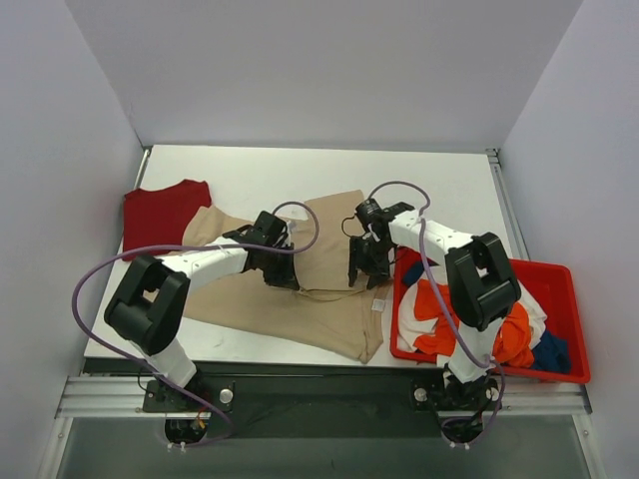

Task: Fold and stack the t-shirts
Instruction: Fold the flattened tshirt in 1/3 of the way

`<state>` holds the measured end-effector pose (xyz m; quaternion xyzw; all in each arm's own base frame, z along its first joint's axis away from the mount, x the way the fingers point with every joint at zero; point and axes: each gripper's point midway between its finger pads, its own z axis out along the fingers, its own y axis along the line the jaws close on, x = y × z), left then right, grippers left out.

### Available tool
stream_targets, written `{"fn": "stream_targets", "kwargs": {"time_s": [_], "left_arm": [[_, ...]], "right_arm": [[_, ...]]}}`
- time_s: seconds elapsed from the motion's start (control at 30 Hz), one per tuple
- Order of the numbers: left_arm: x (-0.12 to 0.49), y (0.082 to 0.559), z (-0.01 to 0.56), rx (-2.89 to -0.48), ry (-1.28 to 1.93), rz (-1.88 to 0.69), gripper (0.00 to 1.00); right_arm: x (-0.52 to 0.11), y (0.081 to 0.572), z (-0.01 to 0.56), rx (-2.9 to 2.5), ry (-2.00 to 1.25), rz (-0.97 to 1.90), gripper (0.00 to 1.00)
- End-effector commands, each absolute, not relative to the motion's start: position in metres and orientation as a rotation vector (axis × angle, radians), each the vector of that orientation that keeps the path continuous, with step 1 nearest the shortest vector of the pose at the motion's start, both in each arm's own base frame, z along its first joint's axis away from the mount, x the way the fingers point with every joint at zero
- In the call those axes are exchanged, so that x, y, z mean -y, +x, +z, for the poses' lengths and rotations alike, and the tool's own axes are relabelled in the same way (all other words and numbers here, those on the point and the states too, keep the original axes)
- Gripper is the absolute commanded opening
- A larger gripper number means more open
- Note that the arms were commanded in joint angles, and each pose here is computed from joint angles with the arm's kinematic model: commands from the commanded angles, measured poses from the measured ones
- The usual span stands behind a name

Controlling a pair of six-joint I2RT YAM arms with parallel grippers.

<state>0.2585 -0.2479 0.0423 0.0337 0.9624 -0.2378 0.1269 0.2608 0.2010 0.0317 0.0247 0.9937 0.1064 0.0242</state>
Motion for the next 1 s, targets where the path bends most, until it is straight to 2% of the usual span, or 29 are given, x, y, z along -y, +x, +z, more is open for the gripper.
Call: {"fn": "stream_targets", "kwargs": {"time_s": [0.0,0.43,0.53,0.57,0.67,0.8,0.97], "left_arm": [[0.262,0.283,0.062,-2.716,0.107,-0.785,0.0],[0.263,0.309,0.06,-2.707,0.08,-0.823,0.0],[0.256,0.316,0.061,-2.701,0.047,-0.794,0.14],[0.253,0.319,0.061,-2.695,0.037,-0.781,0.28],[0.244,0.328,0.067,-2.662,0.003,-0.728,0.49],[0.233,0.34,0.09,-2.57,-0.014,-0.652,0.6],[0.223,0.349,0.117,-2.463,-0.014,-0.601,0.66]], "right_arm": [[-0.2,0.263,0.039,-3.097,0.055,0.325,0.47],[-0.2,0.285,0.048,-3.078,0.08,0.345,0.48],[-0.197,0.29,0.052,-3.068,0.097,0.352,0.48],[-0.197,0.29,0.053,-3.067,0.099,0.355,0.49],[-0.195,0.292,0.056,-3.058,0.107,0.357,0.5],[-0.193,0.292,0.065,-3.033,0.101,0.365,0.5],[-0.195,0.286,0.072,-3.01,0.054,0.352,0.51]]}}
